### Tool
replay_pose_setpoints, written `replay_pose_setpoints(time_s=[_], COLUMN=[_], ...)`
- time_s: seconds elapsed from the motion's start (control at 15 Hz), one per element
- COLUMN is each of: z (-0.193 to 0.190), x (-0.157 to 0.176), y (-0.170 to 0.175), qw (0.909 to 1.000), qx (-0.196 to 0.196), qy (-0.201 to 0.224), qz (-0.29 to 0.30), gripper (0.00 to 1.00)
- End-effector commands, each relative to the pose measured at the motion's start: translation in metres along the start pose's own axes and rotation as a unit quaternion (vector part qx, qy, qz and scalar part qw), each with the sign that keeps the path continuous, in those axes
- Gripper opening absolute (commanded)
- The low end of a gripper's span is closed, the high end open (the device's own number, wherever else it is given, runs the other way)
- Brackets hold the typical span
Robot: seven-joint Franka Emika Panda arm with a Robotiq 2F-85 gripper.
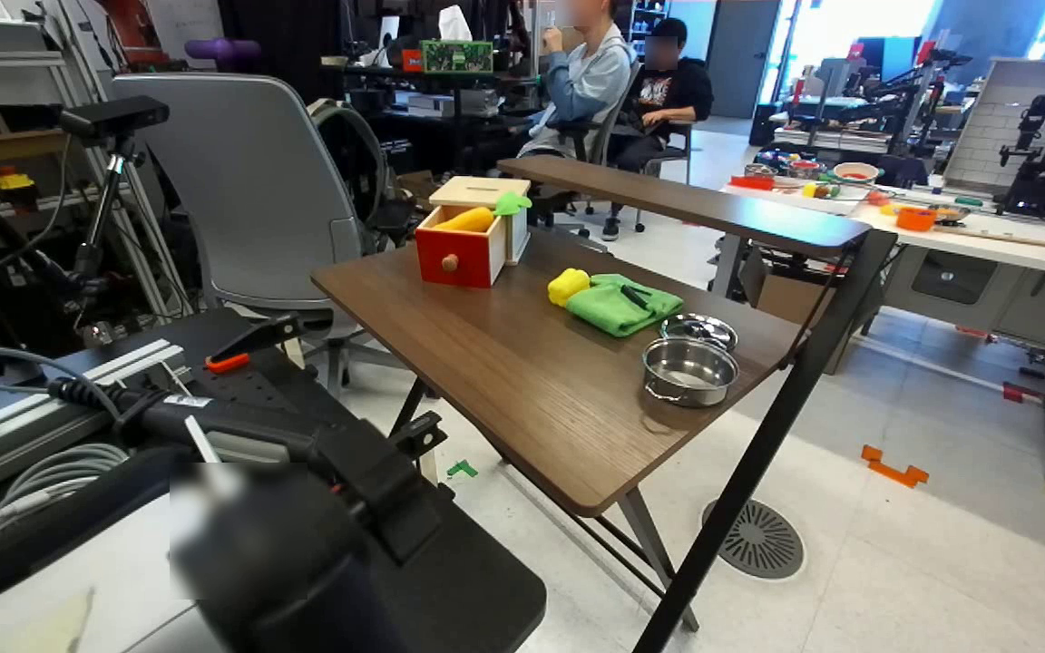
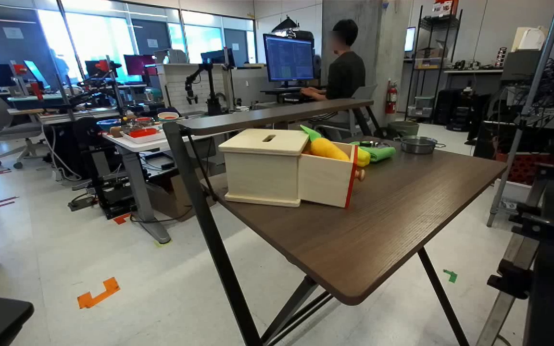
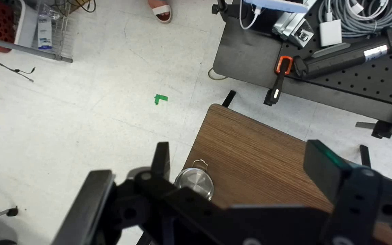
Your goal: Unfold the green cloth once
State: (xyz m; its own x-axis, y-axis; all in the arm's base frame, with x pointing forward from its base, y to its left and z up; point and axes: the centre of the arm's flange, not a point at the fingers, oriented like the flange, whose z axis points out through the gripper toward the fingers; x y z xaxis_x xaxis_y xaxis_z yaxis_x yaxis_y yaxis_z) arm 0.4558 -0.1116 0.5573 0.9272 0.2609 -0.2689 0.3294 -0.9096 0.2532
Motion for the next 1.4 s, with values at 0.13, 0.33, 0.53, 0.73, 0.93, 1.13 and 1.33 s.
replay_pose_setpoints(time_s=[0.13,0.33,0.53,0.73,0.93,1.13,1.33], z=[0.027,0.052,0.083,0.120,0.149,0.178,0.200], x=[0.041,0.079,0.124,0.169,0.199,0.223,0.238], y=[0.010,0.018,0.018,0.005,-0.011,-0.025,-0.033], qw=[0.9984,0.9946,0.9876,0.9778,0.9688,0.9654,0.9644], qx=[-0.002,0.011,0.043,0.081,0.104,0.105,0.088], qy=[0.056,0.101,0.139,0.152,0.154,0.135,0.121], qz=[0.008,-0.020,-0.059,-0.119,-0.164,-0.197,-0.218], gripper=[1.00,1.00,1.00,1.00,1.00,1.00,1.00])
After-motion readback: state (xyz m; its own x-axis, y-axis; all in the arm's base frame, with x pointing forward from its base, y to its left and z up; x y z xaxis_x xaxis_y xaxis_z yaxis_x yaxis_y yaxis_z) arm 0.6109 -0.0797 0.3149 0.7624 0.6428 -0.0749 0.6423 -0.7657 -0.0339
